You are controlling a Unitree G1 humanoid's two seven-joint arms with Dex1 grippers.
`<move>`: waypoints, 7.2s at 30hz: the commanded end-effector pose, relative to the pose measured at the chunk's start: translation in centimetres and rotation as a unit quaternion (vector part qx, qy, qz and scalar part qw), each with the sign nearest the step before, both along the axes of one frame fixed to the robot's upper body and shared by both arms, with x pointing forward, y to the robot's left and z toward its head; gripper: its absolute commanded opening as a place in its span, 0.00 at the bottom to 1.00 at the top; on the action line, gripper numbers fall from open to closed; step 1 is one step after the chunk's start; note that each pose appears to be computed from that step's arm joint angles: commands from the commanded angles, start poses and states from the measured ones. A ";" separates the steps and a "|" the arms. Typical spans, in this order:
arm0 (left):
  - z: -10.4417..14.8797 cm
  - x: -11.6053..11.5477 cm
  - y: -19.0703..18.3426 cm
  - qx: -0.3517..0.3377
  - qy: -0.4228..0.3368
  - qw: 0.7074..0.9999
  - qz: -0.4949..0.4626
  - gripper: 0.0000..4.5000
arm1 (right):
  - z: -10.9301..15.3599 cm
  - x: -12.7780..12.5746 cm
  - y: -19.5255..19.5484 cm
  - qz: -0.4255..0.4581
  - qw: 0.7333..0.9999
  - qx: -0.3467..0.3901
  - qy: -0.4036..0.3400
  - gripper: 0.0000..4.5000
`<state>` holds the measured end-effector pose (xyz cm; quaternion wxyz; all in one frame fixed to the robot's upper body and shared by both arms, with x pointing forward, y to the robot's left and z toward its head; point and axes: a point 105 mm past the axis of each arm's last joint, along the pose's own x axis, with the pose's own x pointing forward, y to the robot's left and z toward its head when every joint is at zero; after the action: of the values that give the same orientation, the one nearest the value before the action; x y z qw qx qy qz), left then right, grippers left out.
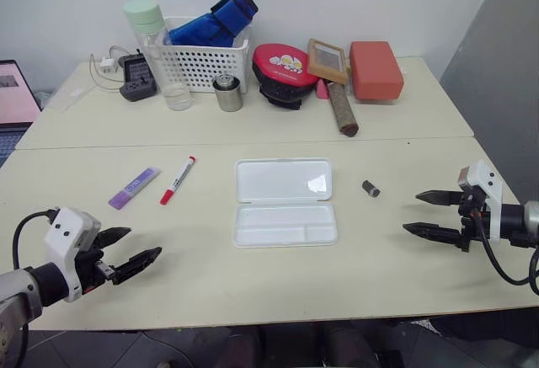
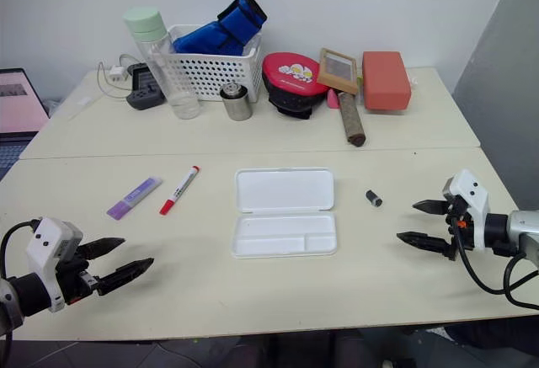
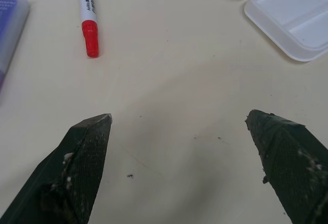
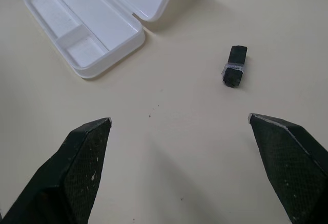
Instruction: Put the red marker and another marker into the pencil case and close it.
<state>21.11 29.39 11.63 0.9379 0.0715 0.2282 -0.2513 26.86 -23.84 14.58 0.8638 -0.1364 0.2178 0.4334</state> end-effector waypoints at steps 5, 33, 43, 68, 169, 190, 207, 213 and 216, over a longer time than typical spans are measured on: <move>1.1 0.2 0.0 0.006 -0.016 1.000 -0.002 0.99 | 1.1 0.1 -0.1 0.004 1.000 -0.008 -0.018 1.00; -0.8 -1.3 0.2 0.028 0.020 0.999 0.006 0.99 | 0.6 0.2 0.0 0.012 1.000 -0.012 0.000 1.00; 0.3 0.7 -3.9 0.012 -0.010 0.997 -0.074 0.99 | 1.2 -0.2 1.3 0.047 0.999 0.007 -0.014 1.00; -1.9 5.1 -19.4 0.045 -0.027 0.899 -0.434 0.99 | 3.7 -2.6 7.2 0.102 0.990 0.061 -0.081 1.00; 8.1 9.6 -9.4 -0.016 -0.164 0.975 -0.149 1.00 | 7.3 -3.1 10.3 0.167 0.965 0.140 -0.146 1.00; 0.6 15.6 -3.5 -0.013 -0.048 0.995 0.090 1.00 | 8.6 -1.8 12.8 0.201 0.953 0.155 -0.165 1.00; -0.3 16.4 -2.6 0.012 -0.052 0.992 0.114 0.41 | 8.6 -1.9 12.5 0.190 0.956 0.154 -0.165 1.00; 1.5 16.0 -3.7 -0.006 -0.082 0.992 0.091 0.29 | 8.4 -1.9 12.6 0.191 0.956 0.155 -0.161 1.00; 2.8 16.5 -1.6 0.005 -0.106 0.984 0.144 0.40 | 8.4 -1.8 12.5 0.190 0.957 0.153 -0.160 1.00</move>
<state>37.28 26.03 11.87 0.9726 0.0597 0.1740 -0.1423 25.49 -11.32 22.08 0.8026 -0.0993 -0.0041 0.5882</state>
